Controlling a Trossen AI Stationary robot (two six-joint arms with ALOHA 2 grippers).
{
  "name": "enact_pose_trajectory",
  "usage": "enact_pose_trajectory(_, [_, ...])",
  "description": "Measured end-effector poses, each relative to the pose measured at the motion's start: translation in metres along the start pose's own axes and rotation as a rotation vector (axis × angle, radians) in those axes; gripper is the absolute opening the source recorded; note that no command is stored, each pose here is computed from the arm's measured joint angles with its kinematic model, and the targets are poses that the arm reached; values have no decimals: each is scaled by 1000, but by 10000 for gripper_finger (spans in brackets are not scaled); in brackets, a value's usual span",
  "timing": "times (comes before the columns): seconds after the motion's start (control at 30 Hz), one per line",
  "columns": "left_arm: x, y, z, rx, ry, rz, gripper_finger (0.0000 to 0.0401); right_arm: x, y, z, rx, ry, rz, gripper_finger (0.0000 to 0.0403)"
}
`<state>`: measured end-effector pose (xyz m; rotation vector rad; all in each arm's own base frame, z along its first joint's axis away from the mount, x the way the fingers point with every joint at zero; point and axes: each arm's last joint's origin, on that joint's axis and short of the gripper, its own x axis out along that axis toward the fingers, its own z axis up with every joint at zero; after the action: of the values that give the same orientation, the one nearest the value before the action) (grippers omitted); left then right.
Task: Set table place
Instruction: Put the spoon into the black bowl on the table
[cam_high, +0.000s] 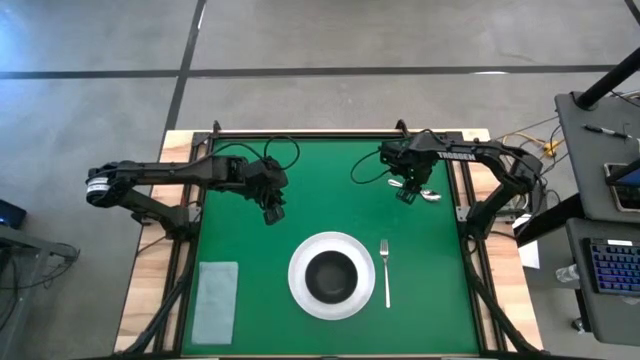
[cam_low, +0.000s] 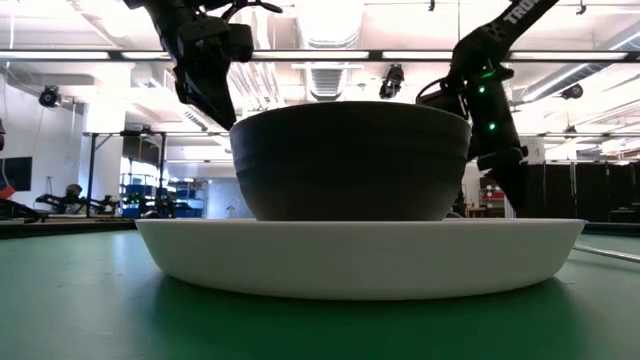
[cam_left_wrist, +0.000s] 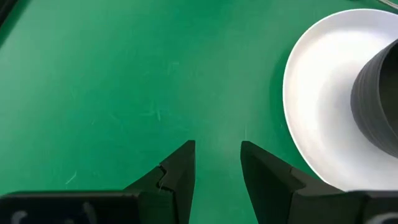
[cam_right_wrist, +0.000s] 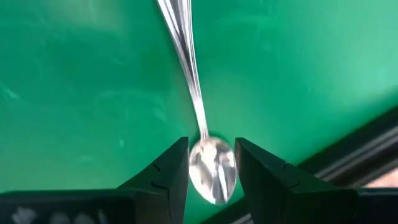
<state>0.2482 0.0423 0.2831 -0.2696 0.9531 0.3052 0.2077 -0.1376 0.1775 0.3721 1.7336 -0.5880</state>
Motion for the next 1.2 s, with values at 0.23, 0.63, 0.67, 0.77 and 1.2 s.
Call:
enact_pose_trajectory(0.23, [-2, 1, -2, -25, 12, 4, 114, 17, 3, 9, -68, 36, -1, 132])
enact_pose_trajectory(0.63, [-2, 1, -3, -50, 23, 14, 114, 42, 7, 7, -85, 78, 0, 95])
enact_pose_trajectory(0.67, [-2, 1, -3, -49, 23, 14, 114, 42, 7, 7, -82, 72, 1, 87])
enact_pose_trajectory(0.77, [-2, 1, -3, -49, 21, 18, 114, 41, 7, 8, -70, 61, 7, 59])
enact_pose_trajectory(1.2, [-2, 1, -3, -49, 22, 19, 114, 26, 8, 6, -4, 2, 2, 11])
